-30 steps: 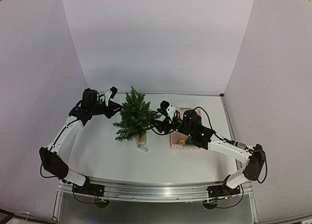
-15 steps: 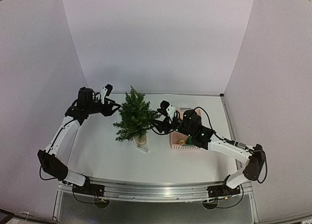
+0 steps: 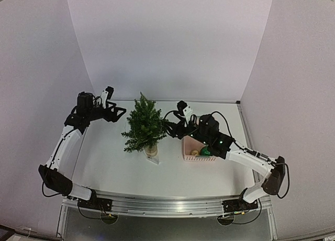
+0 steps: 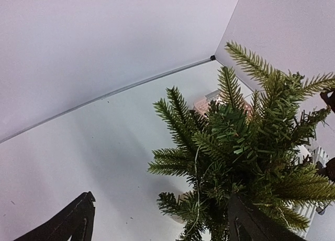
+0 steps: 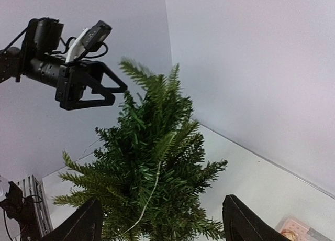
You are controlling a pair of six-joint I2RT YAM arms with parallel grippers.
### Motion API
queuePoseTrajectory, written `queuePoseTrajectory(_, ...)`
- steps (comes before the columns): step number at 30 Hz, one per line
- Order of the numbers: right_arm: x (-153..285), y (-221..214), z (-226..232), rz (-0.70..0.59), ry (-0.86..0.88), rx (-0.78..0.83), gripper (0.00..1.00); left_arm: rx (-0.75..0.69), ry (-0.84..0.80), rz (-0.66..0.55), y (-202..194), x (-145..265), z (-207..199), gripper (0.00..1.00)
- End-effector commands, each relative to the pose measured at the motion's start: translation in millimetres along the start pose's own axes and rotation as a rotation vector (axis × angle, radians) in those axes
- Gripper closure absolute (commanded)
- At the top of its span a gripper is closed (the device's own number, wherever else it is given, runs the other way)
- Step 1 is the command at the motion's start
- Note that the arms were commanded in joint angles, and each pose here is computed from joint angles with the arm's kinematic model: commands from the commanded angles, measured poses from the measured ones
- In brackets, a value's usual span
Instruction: Decorate the small christmas tree
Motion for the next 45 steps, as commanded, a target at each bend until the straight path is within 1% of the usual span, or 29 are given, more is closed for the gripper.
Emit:
queuePoseTrajectory(1, 34.3, 40.9, -39.2, -0.031, -0.224, -0.1, 0.23, -0.019, 0.042, -0.162, 39.0, 39.6, -4.4, 0.08)
queuePoseTrajectory(6, 60.4, 13.9, -102.1, 0.116, -0.427, -0.263, 0.23, 0.058, 0.106, -0.187, 32.6, 52.6, 11.1, 0.01)
queuePoseTrajectory(9, 74.8, -6.0, -126.4, 0.184, -0.505, -0.307, 0.22, 0.092, 0.141, -0.191, 24.0, 57.1, 18.0, 0.0)
queuePoseTrajectory(12, 81.9, -23.3, -139.0, 0.249, -0.535, -0.34, 0.22, 0.142, 0.18, -0.189, 12.7, 60.1, 27.8, 0.0)
queuePoseTrajectory(16, 87.1, -46.4, -161.0, 0.328, -0.567, -0.429, 0.22, 0.201, 0.214, -0.172, -5.4, 61.4, 39.3, 0.0)
queuePoseTrajectory(22, 78.1, -71.9, -177.6, 0.42, -0.562, -0.49, 0.24, 0.22, 0.211, -0.126, -36.3, 54.5, 43.5, 0.0)
queuePoseTrajectory(25, 74.6, -81.4, -187.1, 0.456, -0.583, -0.514, 0.27, 0.225, 0.222, -0.105, -54.7, 51.1, 46.5, 0.0)
queuePoseTrajectory(27, 73.1, -90.0, -197.3, 0.492, -0.629, -0.527, 0.31, 0.227, 0.225, -0.101, -65.3, 48.9, 47.8, 0.0)
queuePoseTrajectory(31, 60.5, -115.5, -221.8, 0.577, -0.746, -0.494, 0.41, 0.228, 0.207, -0.095, -72.5, 44.3, 48.9, 0.0)
queuePoseTrajectory(33, 52.3, -125.7, -234.7, 0.612, -0.767, -0.463, 0.46, 0.218, 0.195, -0.086, -73.7, 42.1, 49.0, 0.0)
queuePoseTrajectory(35, 41.8, -139.5, -249.2, 0.667, -0.771, -0.43, 0.48, 0.201, 0.194, -0.077, -74.9, 39.9, 50.5, 0.0)
queuePoseTrajectory(39, 21.1, -162.3, -275.3, 0.764, -0.739, -0.37, 0.49, 0.176, 0.196, -0.053, -77.9, 34.9, 54.4, 0.0)
queuePoseTrajectory(42, 5.2, -183.0, -288.6, 0.869, -0.64, -0.245, 0.46, 0.168, 0.191, -0.031, -80.0, 30.2, 57.6, 0.01)
queuePoseTrajectory(45, -1.0, -188.4, -302.1, 0.918, -0.532, -0.189, 0.45, 0.165, 0.192, -0.007, -82.0, 24.9, 61.7, 0.0)
Point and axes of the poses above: each gripper's point midway between its finger pads, its own x axis back along the fingers, its own z axis along the line the jaws close on, y = z × x, the point moved 6 cm from there along x, back along the fingers, and after that the axes turned 4 degrees about x, right-handed, at the moved point
